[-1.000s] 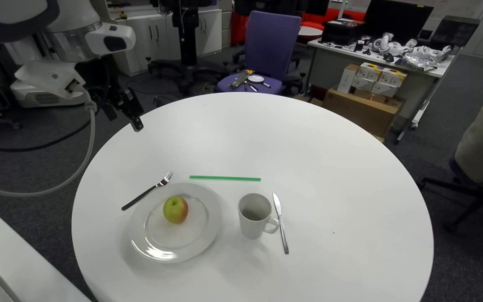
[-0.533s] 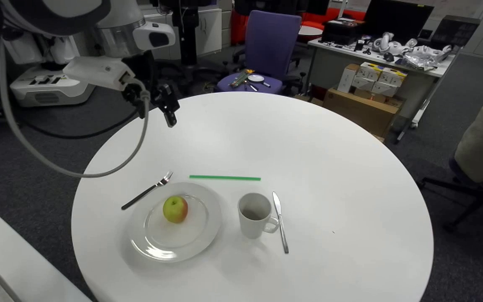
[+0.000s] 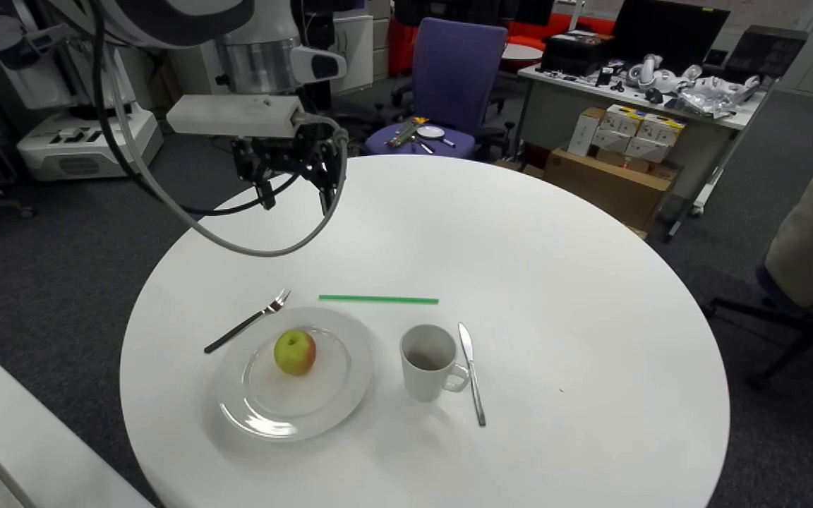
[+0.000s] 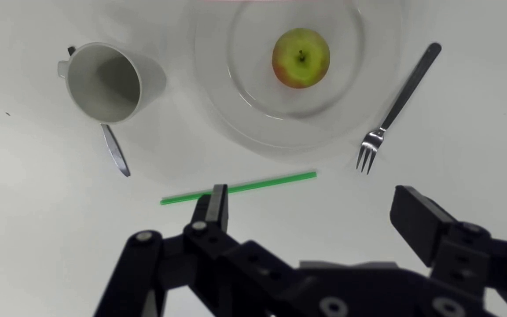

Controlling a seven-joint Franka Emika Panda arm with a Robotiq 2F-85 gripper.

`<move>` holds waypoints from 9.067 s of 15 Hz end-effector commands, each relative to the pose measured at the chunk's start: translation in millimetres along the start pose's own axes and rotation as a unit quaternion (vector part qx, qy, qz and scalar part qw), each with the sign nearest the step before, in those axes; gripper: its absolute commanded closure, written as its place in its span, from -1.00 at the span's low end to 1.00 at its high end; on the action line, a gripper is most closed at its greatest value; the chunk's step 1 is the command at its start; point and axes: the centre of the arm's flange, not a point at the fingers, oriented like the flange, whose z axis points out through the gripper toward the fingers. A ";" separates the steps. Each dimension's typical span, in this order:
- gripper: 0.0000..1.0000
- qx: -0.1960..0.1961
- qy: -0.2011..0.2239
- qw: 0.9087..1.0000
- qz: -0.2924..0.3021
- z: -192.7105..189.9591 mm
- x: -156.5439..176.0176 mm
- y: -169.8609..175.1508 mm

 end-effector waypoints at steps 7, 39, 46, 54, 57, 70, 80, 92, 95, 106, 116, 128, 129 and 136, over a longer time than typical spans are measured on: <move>-1.00 0.002 -0.001 1.000 -0.007 1.2 2.0 -1.1; -1.00 -0.026 -0.134 0.990 -0.043 23.6 18.8 197.1; -1.00 -0.027 -0.139 0.989 -0.033 32.6 17.6 188.1; -1.00 -0.020 -0.150 0.987 -0.049 62.0 -5.3 213.1; -1.00 -0.027 -0.125 0.992 -0.002 85.6 -13.0 230.7; -1.00 0.015 -0.099 0.990 -0.097 152.0 3.0 270.4; -1.00 0.043 -0.107 0.982 -0.147 167.2 -10.3 294.7; -1.00 0.043 -0.129 0.975 -0.178 197.5 -35.7 309.1; -1.00 0.055 -0.130 0.976 -0.169 212.4 -40.3 305.6; -1.00 -0.011 -0.146 0.982 -0.121 242.3 -45.4 312.6; -1.00 0.049 -0.130 0.982 -0.124 228.8 -63.0 324.5; -1.00 0.038 -0.139 0.982 -0.123 243.6 -60.5 319.5; -1.00 0.038 -0.139 0.982 -0.123 243.6 -60.5 319.5; -1.00 -0.008 -0.078 0.988 -0.136 269.1 -124.6 339.8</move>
